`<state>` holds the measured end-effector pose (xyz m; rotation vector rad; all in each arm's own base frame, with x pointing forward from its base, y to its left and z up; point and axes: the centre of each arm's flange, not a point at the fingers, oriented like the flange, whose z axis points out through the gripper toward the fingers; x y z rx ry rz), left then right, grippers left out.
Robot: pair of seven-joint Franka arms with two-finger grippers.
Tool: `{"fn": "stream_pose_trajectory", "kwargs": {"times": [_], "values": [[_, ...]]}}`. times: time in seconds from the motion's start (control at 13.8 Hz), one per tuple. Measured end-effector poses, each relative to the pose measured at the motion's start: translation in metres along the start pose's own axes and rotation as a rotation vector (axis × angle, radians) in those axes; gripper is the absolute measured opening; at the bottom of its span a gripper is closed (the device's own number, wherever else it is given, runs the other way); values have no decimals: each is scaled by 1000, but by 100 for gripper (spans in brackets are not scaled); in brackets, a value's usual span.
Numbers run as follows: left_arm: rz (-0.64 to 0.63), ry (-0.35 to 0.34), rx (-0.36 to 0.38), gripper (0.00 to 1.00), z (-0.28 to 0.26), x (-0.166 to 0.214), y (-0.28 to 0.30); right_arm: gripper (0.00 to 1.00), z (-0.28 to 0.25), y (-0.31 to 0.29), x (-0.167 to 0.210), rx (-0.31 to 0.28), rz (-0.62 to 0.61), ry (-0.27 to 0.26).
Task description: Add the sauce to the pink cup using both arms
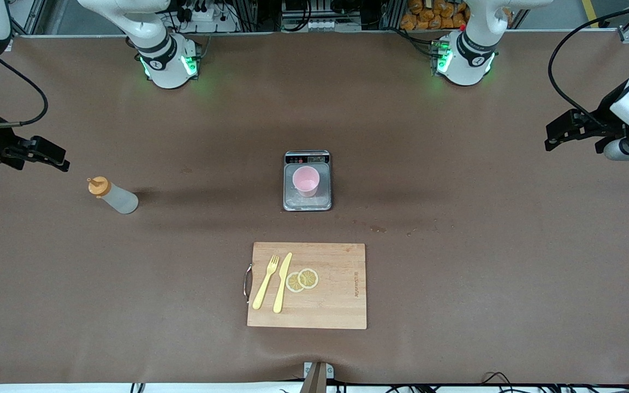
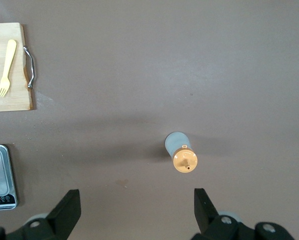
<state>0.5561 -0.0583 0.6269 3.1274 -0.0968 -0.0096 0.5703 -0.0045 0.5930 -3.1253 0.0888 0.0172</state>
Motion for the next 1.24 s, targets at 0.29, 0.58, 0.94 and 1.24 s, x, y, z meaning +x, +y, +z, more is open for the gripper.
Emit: {"fn": "stream_pose_trajectory", "kwargs": {"times": [0.29,0.58,0.94,1.24], "values": [[0,0,0,100,0,0,0,100,0,0,-2,-12,-4,2],[0,0,0,100,0,0,0,100,0,2,-2,-38,-7,3],[0,0,0,100,0,0,0,100,-4,-4,-4,-52,-22,10],[2,0,0,100,0,0,1,100,-5,-13,-5,-52,-37,14]]}}
